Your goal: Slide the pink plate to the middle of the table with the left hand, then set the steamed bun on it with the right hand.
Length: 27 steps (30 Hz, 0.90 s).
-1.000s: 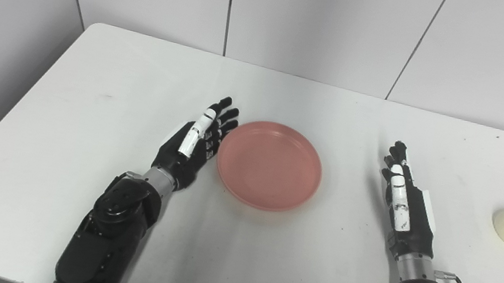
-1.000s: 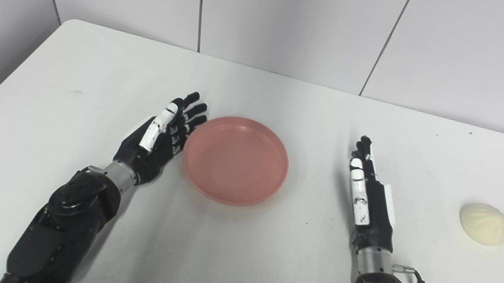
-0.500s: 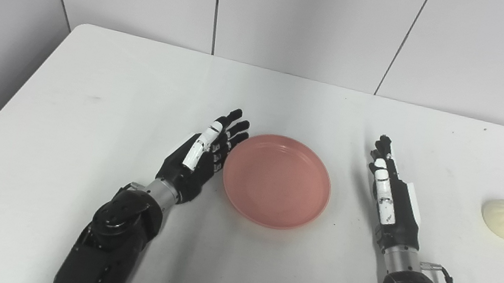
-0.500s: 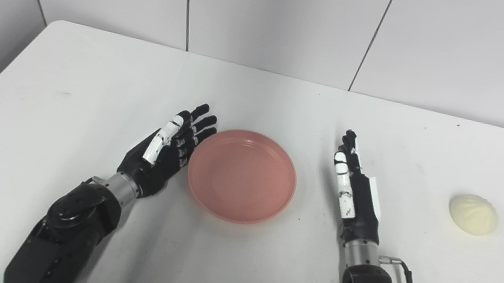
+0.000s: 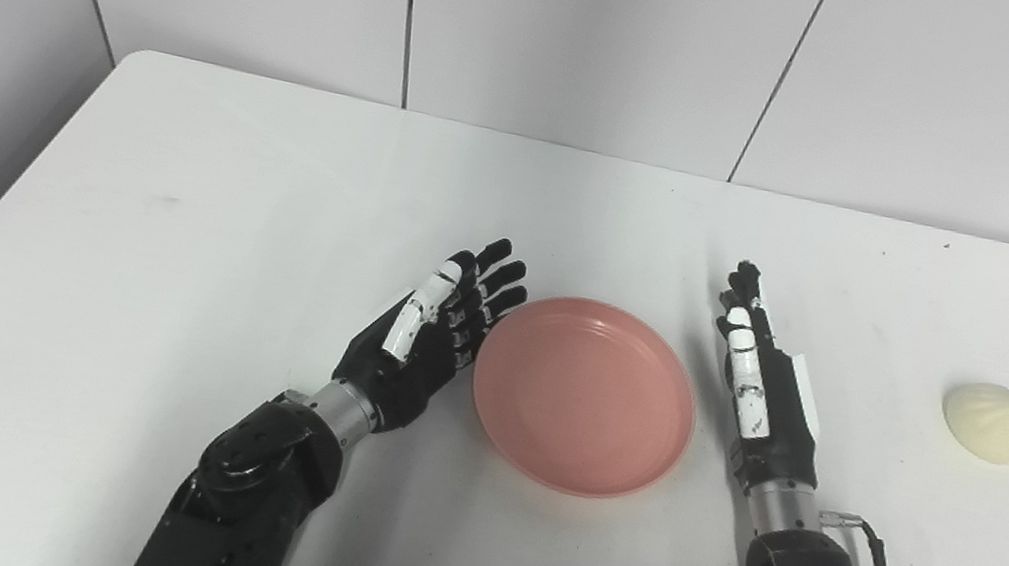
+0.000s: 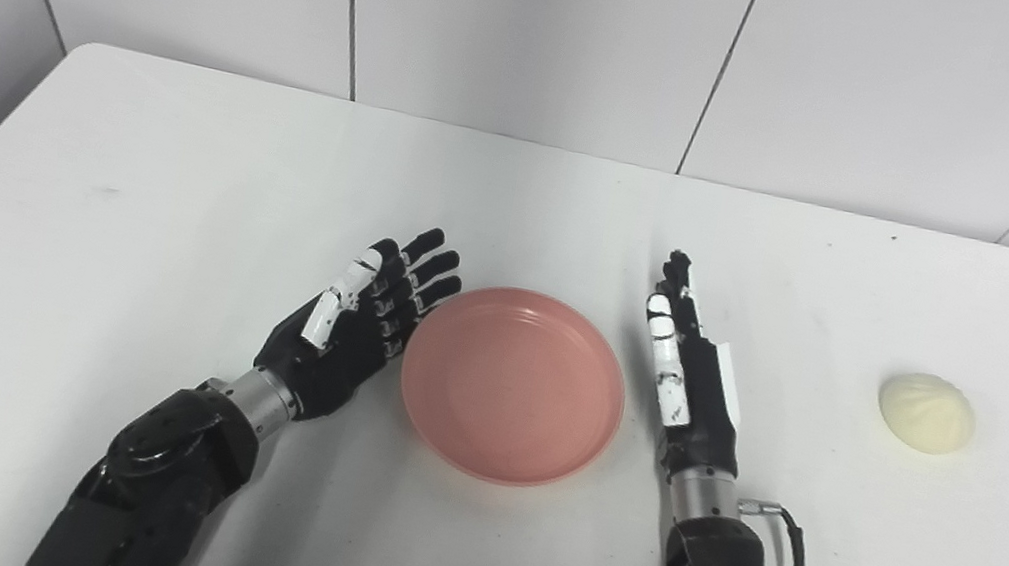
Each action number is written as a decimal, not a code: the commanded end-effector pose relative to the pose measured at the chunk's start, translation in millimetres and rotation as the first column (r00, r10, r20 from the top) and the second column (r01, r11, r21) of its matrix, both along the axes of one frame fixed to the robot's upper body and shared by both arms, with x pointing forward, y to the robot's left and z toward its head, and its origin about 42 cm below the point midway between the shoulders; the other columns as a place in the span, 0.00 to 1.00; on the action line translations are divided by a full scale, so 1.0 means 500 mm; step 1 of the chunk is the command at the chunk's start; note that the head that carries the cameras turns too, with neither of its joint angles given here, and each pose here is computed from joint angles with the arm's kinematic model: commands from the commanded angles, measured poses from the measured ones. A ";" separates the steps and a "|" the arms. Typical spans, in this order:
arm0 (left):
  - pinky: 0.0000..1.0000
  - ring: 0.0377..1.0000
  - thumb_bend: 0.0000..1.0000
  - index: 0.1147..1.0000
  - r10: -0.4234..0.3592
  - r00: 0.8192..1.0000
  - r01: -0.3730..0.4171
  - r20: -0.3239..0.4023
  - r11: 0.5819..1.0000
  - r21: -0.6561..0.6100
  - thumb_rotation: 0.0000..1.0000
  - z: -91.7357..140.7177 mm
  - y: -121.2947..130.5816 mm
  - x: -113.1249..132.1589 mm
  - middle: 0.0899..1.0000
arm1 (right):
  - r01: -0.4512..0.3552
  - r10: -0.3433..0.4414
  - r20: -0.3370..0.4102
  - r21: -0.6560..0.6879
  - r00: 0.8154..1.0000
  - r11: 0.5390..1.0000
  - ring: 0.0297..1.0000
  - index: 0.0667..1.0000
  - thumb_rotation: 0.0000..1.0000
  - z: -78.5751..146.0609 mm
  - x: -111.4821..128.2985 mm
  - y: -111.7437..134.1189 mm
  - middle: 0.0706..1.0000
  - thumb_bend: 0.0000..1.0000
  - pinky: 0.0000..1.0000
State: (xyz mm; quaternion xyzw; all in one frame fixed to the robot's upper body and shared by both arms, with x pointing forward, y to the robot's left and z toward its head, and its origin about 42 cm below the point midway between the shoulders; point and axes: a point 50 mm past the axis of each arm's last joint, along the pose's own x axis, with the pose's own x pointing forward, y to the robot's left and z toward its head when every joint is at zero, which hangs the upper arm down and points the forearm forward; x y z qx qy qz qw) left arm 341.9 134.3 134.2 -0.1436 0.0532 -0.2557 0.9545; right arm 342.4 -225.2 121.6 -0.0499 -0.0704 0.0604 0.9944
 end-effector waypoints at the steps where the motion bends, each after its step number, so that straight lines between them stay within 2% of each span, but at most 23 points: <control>1: 1.00 0.98 0.38 1.00 0.036 0.999 -0.036 0.001 0.999 0.031 1.00 -0.011 -0.002 -0.010 0.98 | 0.017 -0.011 -0.128 0.048 0.992 0.999 1.00 1.00 1.00 -0.078 -0.042 0.022 1.00 0.22 1.00; 9: 1.00 0.97 0.40 0.99 0.070 0.996 -0.075 0.046 0.991 0.111 1.00 -0.016 -0.006 -0.003 0.98 | 0.034 -0.030 -0.092 0.035 0.995 0.999 1.00 1.00 1.00 -0.073 -0.040 0.017 1.00 0.20 1.00; 16: 1.00 0.98 0.38 0.99 0.127 0.989 -0.137 0.078 0.981 0.136 1.00 -0.022 0.008 0.000 0.98 | 0.074 -0.073 -0.012 0.044 0.997 0.996 0.99 1.00 1.00 -0.037 -0.037 0.008 0.99 0.27 1.00; 19: 0.99 0.98 0.39 0.99 0.152 0.983 -0.166 0.099 0.972 0.165 1.00 -0.040 0.024 0.004 0.98 | 0.109 -0.110 0.062 0.014 0.992 0.994 0.97 0.99 1.00 -0.005 -0.020 0.000 0.97 0.27 1.00; 21: 0.99 0.97 0.39 0.99 0.162 0.982 -0.176 0.096 0.970 0.167 1.00 -0.051 0.032 0.005 0.98 | 0.124 -0.122 0.105 -0.011 0.987 0.992 0.93 0.99 1.00 0.013 -0.009 -0.009 0.96 0.30 0.98; 23: 0.98 0.96 0.41 0.97 0.169 0.982 -0.180 0.080 0.969 0.167 1.00 -0.062 0.038 0.006 0.96 | 0.143 -0.131 0.157 -0.063 0.979 0.988 0.88 0.98 0.99 0.039 0.004 -0.025 0.94 0.48 0.90; 26: 0.97 0.95 0.40 0.97 0.172 0.983 -0.180 0.061 0.968 0.175 1.00 -0.074 0.044 0.007 0.95 | 0.163 -0.132 0.216 -0.132 0.967 0.978 0.85 0.98 0.99 0.084 0.016 -0.046 0.93 0.52 0.88; 27: 0.97 0.95 0.39 0.97 0.170 0.984 -0.178 0.058 0.968 0.179 1.00 -0.077 0.045 0.008 0.96 | 0.171 -0.133 0.233 -0.154 0.964 0.973 0.84 0.99 0.98 0.097 0.018 -0.052 0.92 0.55 0.84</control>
